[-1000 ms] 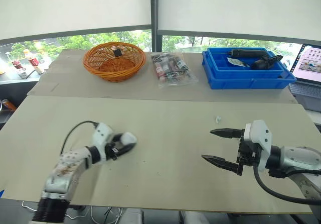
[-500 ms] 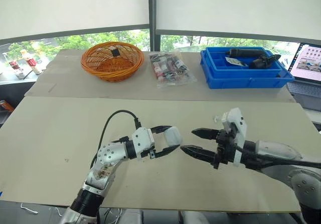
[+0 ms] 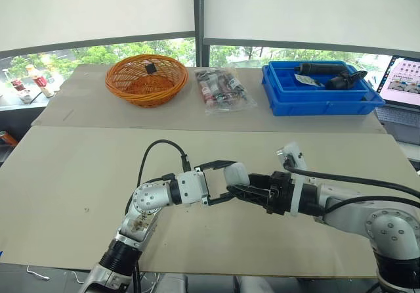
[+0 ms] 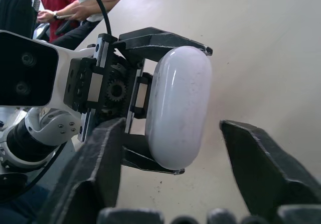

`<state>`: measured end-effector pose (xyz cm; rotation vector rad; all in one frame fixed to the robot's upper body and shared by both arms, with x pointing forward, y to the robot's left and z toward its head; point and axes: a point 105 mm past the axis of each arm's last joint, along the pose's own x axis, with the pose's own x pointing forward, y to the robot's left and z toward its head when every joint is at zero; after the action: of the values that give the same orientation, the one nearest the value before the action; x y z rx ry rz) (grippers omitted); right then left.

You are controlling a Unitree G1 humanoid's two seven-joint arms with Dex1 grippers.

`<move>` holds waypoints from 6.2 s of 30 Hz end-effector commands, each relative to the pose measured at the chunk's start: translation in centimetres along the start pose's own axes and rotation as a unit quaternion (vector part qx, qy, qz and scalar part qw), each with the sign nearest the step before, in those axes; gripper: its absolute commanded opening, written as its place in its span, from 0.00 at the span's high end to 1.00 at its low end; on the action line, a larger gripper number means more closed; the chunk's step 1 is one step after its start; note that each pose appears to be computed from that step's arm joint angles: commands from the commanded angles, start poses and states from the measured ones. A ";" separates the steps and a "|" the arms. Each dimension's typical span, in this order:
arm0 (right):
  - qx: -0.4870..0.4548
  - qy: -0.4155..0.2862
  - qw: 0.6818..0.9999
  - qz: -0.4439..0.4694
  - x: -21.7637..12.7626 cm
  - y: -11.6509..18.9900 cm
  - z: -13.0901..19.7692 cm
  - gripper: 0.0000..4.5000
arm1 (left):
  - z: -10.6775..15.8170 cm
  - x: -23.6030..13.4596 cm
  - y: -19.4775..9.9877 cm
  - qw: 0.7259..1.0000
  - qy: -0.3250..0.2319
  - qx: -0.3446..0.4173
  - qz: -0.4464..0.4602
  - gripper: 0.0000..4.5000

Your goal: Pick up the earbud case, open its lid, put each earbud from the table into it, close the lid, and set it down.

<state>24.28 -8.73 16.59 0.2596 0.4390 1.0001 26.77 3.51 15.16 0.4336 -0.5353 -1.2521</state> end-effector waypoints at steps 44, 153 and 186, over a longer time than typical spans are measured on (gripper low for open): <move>-0.435 0.241 0.866 0.041 -0.3 -1.9 -1.1 0.83 | -1.6 1.2 -1.1 0.952 0.161 -0.178 -0.192 0.05; -0.268 -0.061 0.842 -0.464 -22.5 -10.6 -6.5 0.00 | -4.5 -4.9 4.1 0.972 0.085 -0.180 0.127 0.87; -0.097 -0.089 0.842 -0.524 -1.4 -20.6 0.7 0.00 | -4.6 -3.9 2.9 0.972 0.097 -0.188 0.100 0.87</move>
<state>39.56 -20.23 10.13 -0.0920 0.2057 -0.0436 31.00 8.34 11.52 0.1555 -0.1226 -1.0637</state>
